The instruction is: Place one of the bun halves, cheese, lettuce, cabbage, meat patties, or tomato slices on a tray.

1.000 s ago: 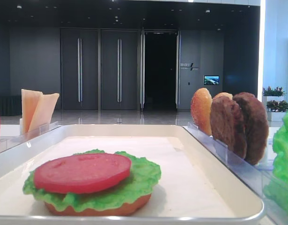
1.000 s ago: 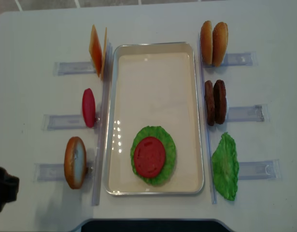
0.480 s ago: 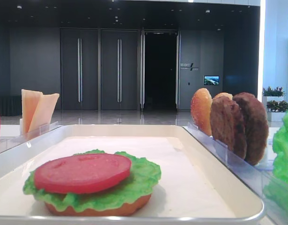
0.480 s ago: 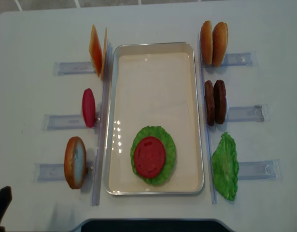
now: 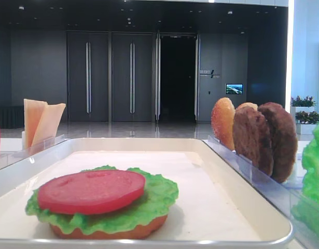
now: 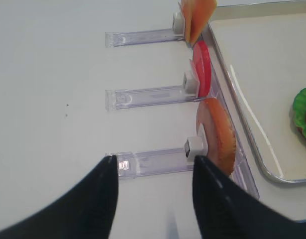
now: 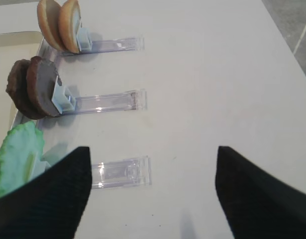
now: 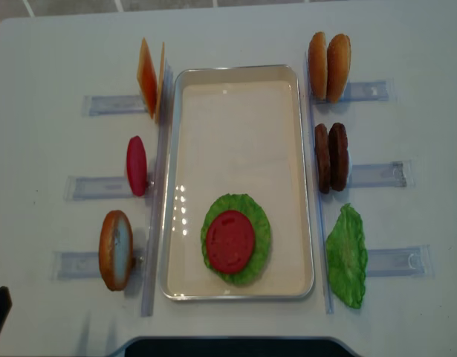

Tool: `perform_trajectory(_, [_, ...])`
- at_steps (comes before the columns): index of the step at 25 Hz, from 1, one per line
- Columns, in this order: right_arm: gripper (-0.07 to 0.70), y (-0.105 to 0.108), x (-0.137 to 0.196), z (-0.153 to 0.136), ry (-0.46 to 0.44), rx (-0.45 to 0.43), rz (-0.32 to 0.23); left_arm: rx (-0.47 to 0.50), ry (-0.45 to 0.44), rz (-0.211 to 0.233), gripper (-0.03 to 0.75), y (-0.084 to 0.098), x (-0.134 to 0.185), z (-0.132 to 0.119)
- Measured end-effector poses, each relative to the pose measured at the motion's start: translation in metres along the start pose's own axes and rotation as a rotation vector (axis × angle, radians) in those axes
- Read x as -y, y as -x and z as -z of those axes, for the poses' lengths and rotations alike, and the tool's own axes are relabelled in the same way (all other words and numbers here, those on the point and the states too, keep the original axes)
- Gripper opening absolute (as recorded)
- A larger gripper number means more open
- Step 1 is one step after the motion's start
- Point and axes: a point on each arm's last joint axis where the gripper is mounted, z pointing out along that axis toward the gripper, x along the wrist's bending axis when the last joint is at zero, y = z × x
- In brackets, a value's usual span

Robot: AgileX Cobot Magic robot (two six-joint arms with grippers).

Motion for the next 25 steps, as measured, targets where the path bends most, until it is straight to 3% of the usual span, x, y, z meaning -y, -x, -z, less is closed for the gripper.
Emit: perform_trajectory(25, [0.524,0.0,0.0,0.0,0.0,0.0,0.0,0.0,0.0,0.0,0.377,0.0,0.0,0.0])
